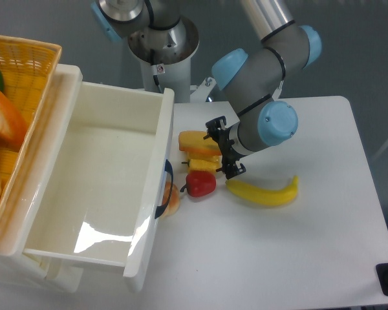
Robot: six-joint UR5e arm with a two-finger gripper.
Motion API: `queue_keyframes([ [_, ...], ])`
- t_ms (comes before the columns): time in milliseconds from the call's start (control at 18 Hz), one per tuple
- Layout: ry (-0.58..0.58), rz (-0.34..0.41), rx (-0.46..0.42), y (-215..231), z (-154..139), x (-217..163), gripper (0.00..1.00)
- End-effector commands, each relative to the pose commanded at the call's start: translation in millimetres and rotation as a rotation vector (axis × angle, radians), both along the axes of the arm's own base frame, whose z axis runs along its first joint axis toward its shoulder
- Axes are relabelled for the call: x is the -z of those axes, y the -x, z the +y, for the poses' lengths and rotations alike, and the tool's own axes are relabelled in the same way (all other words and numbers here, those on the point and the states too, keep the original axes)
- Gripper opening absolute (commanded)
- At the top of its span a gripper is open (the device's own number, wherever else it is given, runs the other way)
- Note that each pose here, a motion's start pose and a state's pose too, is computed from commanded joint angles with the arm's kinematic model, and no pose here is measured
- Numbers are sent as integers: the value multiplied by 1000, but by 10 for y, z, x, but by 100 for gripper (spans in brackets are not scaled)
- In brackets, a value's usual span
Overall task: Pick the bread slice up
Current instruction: 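Lower the gripper onto the bread slice and close on it, then lift the gripped bread slice up and away from the pepper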
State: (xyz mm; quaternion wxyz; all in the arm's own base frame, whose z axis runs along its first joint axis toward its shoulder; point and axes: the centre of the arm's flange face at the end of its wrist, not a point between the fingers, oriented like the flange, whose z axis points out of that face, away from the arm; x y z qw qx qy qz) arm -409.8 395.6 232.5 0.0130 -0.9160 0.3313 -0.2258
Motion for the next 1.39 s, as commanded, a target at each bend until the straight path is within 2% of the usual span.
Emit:
queue_keyframes([
  [222, 12, 7, 14, -23, 18, 1, 60],
  [500, 14, 13, 17, -60, 54, -16, 22],
  [778, 17, 21, 10, -51, 55, -32, 2],
  [1111, -1, 50, -34, 133, -91, -235, 1],
  [1222, 3, 88, -97, 170, -128, -387, 1],
  [1389, 30, 171, -217, 494, -230, -721, 0],
])
